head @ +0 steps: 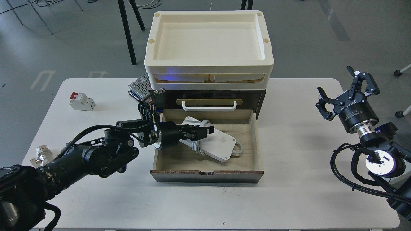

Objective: Put charging cable into cabinet
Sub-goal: 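Open the left gripper and push the charger deeper into the drawer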

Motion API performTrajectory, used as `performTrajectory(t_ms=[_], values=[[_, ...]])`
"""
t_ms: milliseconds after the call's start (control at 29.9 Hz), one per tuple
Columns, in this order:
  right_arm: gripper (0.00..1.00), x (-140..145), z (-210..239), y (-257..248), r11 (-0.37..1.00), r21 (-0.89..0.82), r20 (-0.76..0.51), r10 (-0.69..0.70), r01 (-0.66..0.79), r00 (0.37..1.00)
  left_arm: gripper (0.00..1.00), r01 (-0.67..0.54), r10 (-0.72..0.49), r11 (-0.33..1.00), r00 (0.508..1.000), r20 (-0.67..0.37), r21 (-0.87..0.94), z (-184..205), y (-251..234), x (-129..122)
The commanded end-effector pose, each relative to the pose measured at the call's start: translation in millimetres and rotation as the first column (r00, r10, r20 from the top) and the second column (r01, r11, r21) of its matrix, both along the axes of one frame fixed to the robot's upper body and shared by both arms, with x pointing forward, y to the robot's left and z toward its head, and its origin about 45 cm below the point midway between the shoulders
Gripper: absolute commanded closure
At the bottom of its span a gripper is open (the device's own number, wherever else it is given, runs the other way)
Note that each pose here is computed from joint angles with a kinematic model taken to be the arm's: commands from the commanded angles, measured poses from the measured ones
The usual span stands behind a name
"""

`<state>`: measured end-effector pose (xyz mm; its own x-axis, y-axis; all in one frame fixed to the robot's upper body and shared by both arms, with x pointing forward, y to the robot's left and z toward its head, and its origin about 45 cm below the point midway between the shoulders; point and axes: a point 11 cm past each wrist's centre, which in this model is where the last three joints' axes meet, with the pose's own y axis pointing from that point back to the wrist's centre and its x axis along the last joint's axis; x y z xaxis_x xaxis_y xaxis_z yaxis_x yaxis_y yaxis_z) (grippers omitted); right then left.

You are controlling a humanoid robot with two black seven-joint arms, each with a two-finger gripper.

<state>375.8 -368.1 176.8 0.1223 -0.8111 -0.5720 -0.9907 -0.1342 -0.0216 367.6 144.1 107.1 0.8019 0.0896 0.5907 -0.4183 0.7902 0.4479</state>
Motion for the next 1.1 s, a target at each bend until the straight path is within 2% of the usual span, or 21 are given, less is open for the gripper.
performTrajectory(t_ms=[0,301,468,869,1070], values=[[0.01,0.1,0.2,-0.1,1.0,-0.001,0.001,0.0,0.0,1.0,0.09,0.013,-0.013,1.0,1.0,0.002,-0.02,7.0,-0.9,-2.2],[0.01,0.1,0.2,-0.2,1.0,0.0,0.001,-0.001,0.001,1.0,0.01,0.112,-0.111,0.991,0.994,0.017,-0.076,31.5,-1.3,-29.3],[0.01,0.1,0.2,-0.2,1.0,0.0,0.001,-0.001,0.001,1.0,0.01,0.116,-0.118,0.99,0.993,-0.029,-0.074,23.2,11.5,-46.8],[0.01,0.1,0.2,-0.2,1.0,0.0,0.001,-0.001,0.001,1.0,0.01,0.049,-0.051,0.998,0.997,-0.054,-0.036,-0.2,20.4,-39.0],[0.01,-0.1,-0.2,0.1,1.0,-0.002,0.0,0.001,-0.001,1.0,0.01,0.018,-0.018,1.0,1.0,0.005,-0.023,4.6,28.6,-28.0]])
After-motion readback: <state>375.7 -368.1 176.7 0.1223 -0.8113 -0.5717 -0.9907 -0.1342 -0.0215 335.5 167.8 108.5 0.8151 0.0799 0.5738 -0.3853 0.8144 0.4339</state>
